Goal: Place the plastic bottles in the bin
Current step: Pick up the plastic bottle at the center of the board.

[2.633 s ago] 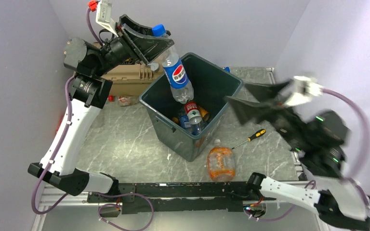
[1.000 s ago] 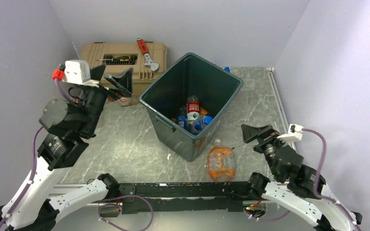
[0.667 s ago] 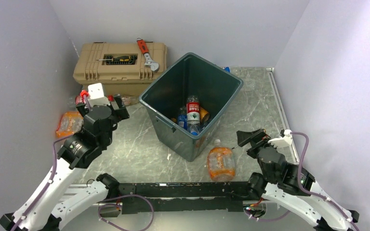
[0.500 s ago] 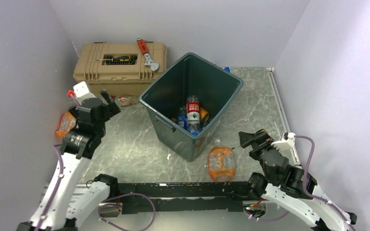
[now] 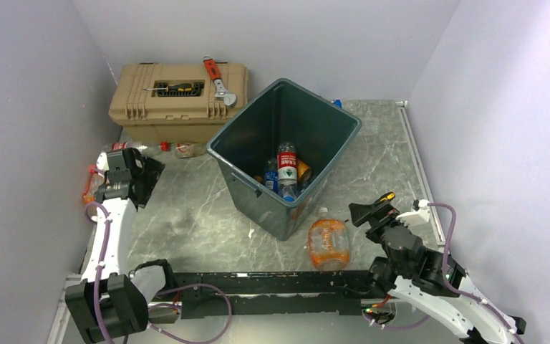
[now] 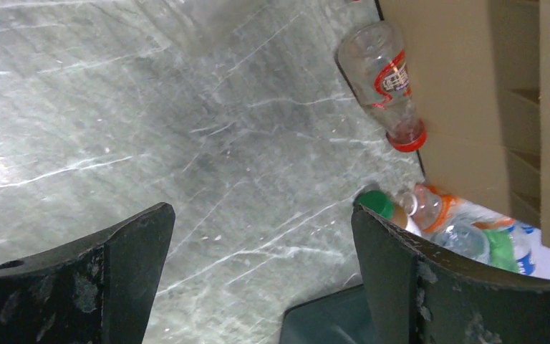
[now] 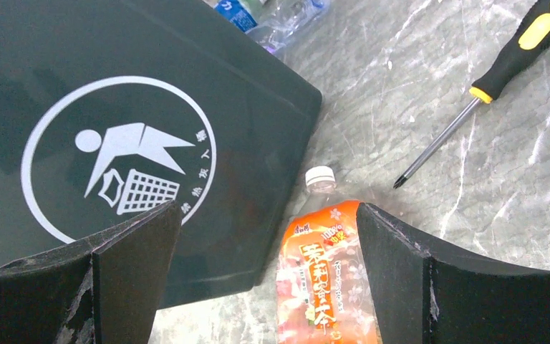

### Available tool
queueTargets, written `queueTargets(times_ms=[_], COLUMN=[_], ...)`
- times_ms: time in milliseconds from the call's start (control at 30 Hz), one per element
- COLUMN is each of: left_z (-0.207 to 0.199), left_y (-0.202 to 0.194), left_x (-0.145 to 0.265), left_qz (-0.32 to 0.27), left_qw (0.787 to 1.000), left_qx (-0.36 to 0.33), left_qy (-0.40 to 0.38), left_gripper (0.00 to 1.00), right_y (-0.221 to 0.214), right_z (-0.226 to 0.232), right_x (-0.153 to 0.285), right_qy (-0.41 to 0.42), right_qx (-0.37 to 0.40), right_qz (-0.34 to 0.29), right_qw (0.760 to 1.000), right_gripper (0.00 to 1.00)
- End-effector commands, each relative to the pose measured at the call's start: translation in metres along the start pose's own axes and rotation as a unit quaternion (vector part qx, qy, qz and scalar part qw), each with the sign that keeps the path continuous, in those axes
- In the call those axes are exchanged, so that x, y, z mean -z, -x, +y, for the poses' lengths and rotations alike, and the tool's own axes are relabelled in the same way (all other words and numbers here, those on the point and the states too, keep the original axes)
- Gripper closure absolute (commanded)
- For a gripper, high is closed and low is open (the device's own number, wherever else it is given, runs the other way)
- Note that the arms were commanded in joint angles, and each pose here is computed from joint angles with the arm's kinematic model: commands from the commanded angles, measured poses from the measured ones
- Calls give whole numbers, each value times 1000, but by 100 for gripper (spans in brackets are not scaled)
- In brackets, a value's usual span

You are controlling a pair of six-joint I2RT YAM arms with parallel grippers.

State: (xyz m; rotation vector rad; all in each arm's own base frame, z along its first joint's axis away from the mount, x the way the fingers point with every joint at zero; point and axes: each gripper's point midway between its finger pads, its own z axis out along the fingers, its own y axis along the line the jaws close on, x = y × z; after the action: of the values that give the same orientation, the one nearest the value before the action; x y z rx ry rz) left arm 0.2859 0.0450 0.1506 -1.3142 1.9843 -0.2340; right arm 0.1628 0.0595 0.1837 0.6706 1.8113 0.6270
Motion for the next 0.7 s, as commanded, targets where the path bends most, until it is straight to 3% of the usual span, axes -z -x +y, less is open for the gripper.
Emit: queueTargets(times_ms=[0, 200, 300, 467, 667], left_z=[-11, -56, -78, -109, -117], left_y=[-9, -38, -60, -92, -110], left_x=[-13, -32, -38, -51, -91], left_qz=[14, 57, 69, 61, 74], left_qw=[998, 979, 971, 969, 967], left_qx=[64, 102, 110, 120, 160], left_qy=[-23, -168, -203, -206, -184], left_gripper=[1, 6, 7, 4, 5], right_y=[-7, -9, -8, -3, -1], right_z=[10, 10, 9, 7, 7], right_x=[-2, -3, -3, -1, 2], right_qy=[20, 15, 17, 15, 17], right_qx=[6, 19, 13, 6, -4], right_qz=[12, 17, 12, 6, 7], right_qw=[1000, 1000, 1000, 1000, 1000], right_gripper=[3, 3, 3, 3, 4])
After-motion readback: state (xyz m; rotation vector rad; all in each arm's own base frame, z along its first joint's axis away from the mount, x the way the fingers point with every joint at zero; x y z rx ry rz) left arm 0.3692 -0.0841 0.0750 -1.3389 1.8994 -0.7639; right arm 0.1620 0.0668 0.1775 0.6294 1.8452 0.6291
